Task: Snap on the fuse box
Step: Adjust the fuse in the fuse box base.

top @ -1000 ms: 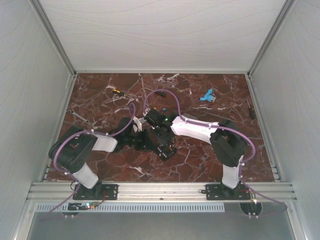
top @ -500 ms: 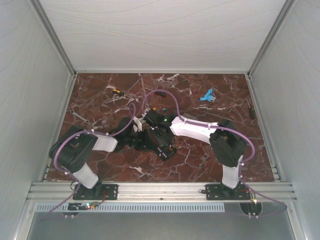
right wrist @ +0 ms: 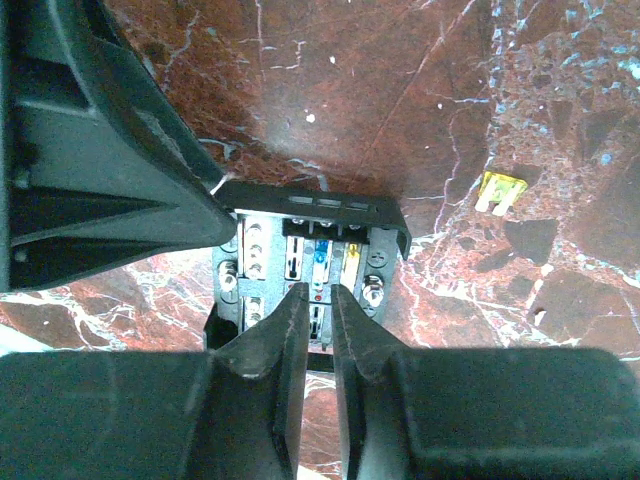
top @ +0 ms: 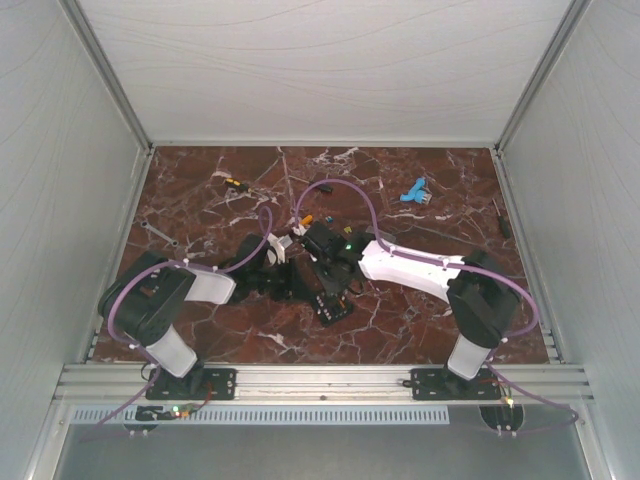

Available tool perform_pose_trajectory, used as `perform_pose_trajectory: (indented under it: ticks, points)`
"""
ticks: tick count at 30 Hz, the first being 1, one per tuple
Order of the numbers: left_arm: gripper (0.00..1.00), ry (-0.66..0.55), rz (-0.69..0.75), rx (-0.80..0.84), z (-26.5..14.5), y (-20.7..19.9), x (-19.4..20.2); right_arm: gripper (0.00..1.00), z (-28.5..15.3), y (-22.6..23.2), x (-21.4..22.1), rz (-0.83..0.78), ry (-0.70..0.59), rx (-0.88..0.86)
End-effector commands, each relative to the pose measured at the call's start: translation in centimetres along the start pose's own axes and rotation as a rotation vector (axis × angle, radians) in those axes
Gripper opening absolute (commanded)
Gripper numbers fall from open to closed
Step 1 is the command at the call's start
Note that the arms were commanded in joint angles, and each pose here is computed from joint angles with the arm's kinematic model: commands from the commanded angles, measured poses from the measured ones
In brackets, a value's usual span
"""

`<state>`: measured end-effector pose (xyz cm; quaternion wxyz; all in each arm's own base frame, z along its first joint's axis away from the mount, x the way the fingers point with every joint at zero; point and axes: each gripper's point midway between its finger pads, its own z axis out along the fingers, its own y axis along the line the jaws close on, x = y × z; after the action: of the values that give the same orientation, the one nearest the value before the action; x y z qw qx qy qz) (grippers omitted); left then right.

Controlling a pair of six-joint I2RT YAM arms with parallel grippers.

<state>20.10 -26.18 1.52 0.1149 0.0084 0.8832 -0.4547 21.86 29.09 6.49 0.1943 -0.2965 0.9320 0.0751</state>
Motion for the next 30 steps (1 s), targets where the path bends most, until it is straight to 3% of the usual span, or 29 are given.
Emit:
perform_pose_trajectory:
  ticks: [1, 8, 14, 22, 30]
  points:
    - [0.33, -0.034, 0.043, 0.003, 0.1, -0.7, -1.2, 0.13, -0.2, 0.2, 0.0, 0.044, -0.017, -0.017]
    - [0.33, -0.034, 0.044, 0.006, 0.1, -0.8, -1.2, 0.11, 1.2, 0.5, 1.1, 0.061, 0.032, -0.024]
    - [0.33, -0.034, 0.043, 0.007, 0.1, -0.8, -1.3, 0.00, 2.5, 0.2, 2.7, 0.061, 0.101, -0.002]
    - [0.33, -0.044, 0.049, -0.014, 0.0, -0.5, -1.4, 0.00, 5.1, -2.3, 5.9, 0.029, 0.232, 0.108]
    - [0.33, -0.100, 0.050, -0.060, -1.2, 0.1, -2.4, 0.00, 4.4, -1.2, 0.7, -0.035, 0.085, 0.054]
